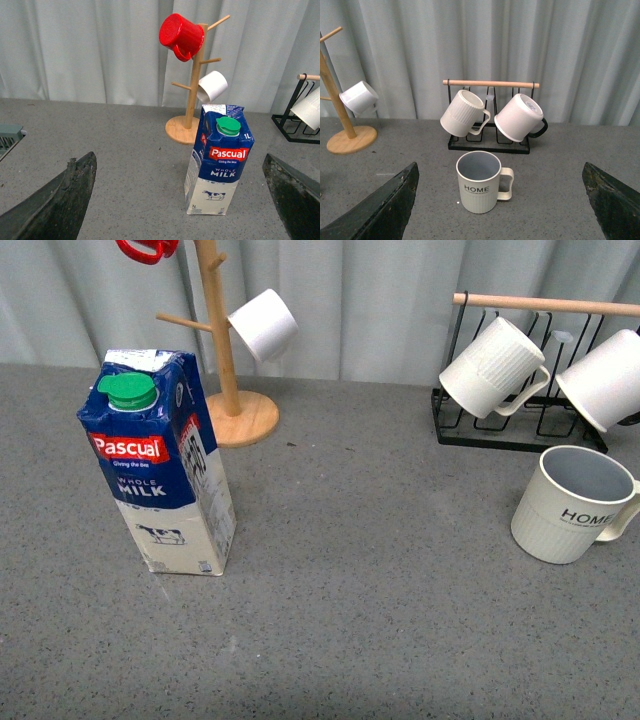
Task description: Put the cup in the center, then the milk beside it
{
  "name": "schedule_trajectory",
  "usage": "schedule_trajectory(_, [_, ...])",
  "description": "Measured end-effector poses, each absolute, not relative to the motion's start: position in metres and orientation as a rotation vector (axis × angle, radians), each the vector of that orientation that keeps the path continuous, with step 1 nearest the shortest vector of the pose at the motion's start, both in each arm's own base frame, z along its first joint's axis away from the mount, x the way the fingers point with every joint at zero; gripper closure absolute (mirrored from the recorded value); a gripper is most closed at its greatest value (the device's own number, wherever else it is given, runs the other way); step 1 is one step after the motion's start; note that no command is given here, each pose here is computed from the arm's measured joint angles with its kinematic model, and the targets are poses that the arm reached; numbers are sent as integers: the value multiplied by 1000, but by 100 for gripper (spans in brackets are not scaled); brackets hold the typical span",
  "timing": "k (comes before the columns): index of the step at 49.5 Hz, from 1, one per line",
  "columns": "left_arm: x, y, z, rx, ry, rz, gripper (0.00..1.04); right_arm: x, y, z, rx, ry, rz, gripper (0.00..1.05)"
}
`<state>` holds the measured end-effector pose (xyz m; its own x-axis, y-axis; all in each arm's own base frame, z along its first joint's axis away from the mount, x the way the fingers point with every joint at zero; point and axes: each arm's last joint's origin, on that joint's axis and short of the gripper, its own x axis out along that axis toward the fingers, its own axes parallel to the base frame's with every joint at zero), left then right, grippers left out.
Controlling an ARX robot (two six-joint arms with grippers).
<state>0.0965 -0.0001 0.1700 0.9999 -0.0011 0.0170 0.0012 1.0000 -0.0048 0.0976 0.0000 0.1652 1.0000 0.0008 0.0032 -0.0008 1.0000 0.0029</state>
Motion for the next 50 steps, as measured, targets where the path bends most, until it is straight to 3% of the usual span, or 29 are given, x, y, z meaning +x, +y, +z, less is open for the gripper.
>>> schedule_trajectory(50, [96, 0, 170, -5, -17, -1, 6, 98, 0, 165, 2, -3, 1, 9])
